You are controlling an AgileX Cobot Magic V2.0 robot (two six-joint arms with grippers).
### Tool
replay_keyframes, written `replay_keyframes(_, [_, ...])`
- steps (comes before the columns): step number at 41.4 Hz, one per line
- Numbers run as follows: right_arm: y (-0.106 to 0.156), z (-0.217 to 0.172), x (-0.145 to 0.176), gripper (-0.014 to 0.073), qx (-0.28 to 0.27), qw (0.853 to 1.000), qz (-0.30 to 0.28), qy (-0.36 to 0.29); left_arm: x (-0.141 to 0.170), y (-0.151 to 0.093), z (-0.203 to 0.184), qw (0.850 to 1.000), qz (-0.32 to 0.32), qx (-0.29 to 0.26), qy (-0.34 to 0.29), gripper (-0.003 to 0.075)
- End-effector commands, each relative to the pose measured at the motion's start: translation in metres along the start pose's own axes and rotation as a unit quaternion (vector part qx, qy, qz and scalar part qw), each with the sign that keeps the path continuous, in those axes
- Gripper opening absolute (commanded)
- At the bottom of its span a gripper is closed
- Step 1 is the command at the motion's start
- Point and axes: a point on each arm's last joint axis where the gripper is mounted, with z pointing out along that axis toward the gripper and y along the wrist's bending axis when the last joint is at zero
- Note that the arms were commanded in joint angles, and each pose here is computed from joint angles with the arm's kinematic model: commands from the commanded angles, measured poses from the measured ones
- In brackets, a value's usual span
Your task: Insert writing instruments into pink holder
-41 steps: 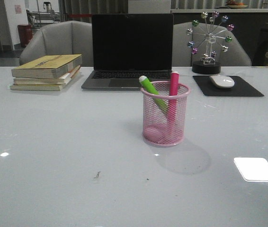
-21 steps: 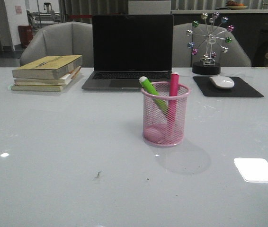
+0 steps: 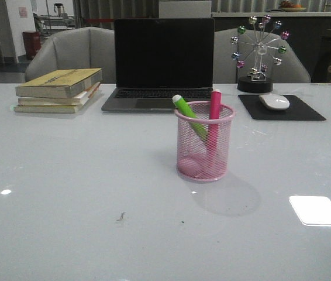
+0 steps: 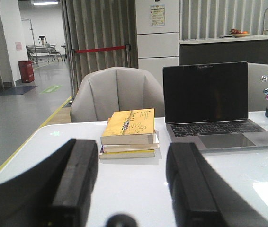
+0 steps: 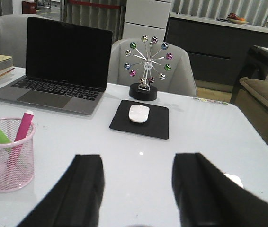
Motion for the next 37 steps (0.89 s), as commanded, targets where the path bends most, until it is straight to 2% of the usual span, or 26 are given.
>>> replay_keyframes(1, [-0.0024,0.0001,-0.0165,0.0447,0.011,0.999,0.002,-0.051,-0.0152,0.0006,0.0019,0.999,-0.006,-0.002,-0.047,0.0404])
replay_keyframes(9, [-0.0023,0.0002,-0.0161,0.0447,0.011,0.999,0.002,-0.049,-0.0106,0.0004,0.002,0.999,-0.006,-0.001,-0.037,0.0403])
replay_keyframes(12, [-0.0023,0.0002,-0.0161,0.0411,0.011,0.999,0.002,-0.049,-0.0116,0.0005,0.0019,0.999,-0.006,-0.001,-0.042,0.0385])
replay_keyframes(14, [-0.0023,0.0002,-0.0161,0.0329,0.011,0.999,0.002,-0.049,-0.0116,0.0005,0.0019,0.999,-0.006,-0.001,-0.042,0.0339])
replay_keyframes(16, [-0.0023,0.0002,-0.0161,0.0181,0.011,0.999,0.002,-0.049,-0.0116,0.0005,0.0019,0.999,-0.006,-0.001,-0.042,0.0261])
replay_keyframes(18, [-0.0023,0.0002,-0.0161,0.0042,0.011,0.999,0.002,-0.049,-0.0116,0.0005,0.0019,0.999,-0.006,-0.001,-0.042,0.0142])
replay_keyframes(19, [-0.0024,0.0002,-0.0162,0.0046,0.011,0.999,0.002,-0.049,-0.0116,0.0005,0.0019,0.999,-0.006,-0.001,-0.042,0.0094])
replay_keyframes(20, [-0.0024,0.0001,-0.0164,0.0074,0.011,0.999,0.002,-0.05,-0.0114,0.0005,0.0019,0.999,-0.006,-0.001,-0.041,0.0088])
replay_keyframes(22, [-0.0025,0.0001,-0.0169,0.0091,0.012,0.999,0.002,-0.053,-0.0114,0.0004,0.0019,0.999,-0.005,-0.001,-0.041,0.0114])
replay_keyframes(26, [-0.0024,0.0001,-0.0163,0.009,0.011,0.999,0.002,-0.05,-0.0109,0.0004,0.002,0.999,-0.005,-0.001,-0.039,0.0092])
replay_keyframes(37, [-0.0022,0.0002,-0.0155,0.009,0.01,0.999,0.002,-0.045,-0.0102,0.0004,0.002,0.999,-0.005,-0.001,-0.038,0.0091])
